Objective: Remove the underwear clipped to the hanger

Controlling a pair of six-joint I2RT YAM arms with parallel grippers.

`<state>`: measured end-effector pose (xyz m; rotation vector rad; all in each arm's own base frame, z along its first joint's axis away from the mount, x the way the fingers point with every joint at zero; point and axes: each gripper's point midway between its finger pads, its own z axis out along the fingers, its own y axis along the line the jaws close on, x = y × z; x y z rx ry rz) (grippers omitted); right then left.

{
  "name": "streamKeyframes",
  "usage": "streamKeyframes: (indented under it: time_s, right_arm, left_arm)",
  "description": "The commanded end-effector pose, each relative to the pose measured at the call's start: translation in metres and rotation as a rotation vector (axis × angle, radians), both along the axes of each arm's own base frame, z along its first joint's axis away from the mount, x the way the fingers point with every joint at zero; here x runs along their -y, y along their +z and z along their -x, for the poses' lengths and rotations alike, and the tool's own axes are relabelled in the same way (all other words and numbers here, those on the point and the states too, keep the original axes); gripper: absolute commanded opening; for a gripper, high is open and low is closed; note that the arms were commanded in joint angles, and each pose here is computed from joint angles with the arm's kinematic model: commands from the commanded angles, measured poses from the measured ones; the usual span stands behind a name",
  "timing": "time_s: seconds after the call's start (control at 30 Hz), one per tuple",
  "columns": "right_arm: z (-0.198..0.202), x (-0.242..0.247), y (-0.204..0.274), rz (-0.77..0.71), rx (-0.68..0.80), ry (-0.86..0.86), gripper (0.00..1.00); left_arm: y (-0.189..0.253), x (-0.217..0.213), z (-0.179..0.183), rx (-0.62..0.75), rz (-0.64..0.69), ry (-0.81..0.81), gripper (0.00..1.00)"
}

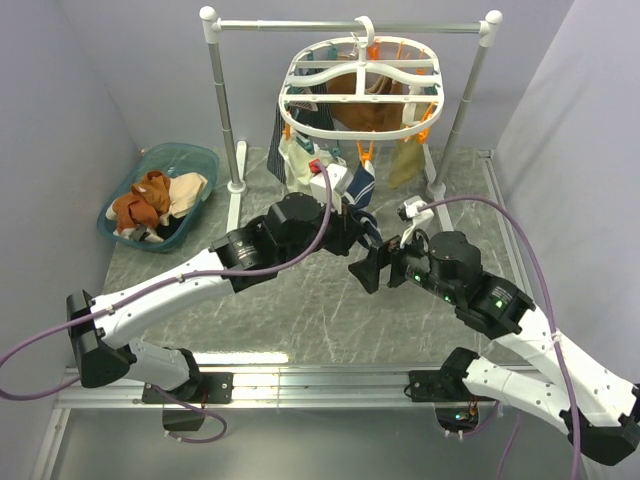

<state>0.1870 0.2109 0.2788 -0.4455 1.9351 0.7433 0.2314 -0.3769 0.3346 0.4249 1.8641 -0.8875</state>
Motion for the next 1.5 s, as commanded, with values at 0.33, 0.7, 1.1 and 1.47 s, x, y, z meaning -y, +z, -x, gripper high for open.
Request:
streamKeyframes:
  time_s: [0.33,0.7,1.1,1.47]
  right_arm:
    - [-0.052,0.003,0.042,-0.040,0.208,-0.199,0.80]
    - [-0.040,0.003,0.028,-0.031,0.159,-0.159,0.00]
    - [-0.034,-0.006,0.017,-0.025,0.120,-0.104,0.00]
    - [-0.033,-0.011,0.026,-0.029,0.127,-0.077,0.00]
  left_arm:
    - [0.016,0.023,0.030,-0.096,0.081,-0.189,0.00]
    - [0.036,-0.004,0.017,-0.094,0.161,-0.123,0.60]
    - [0.105,-0.032,-0.027,0.017,0.238,0.033,0.99]
    - [0.128,-0.010,-0.078,0.057,0.137,0.155,0.99]
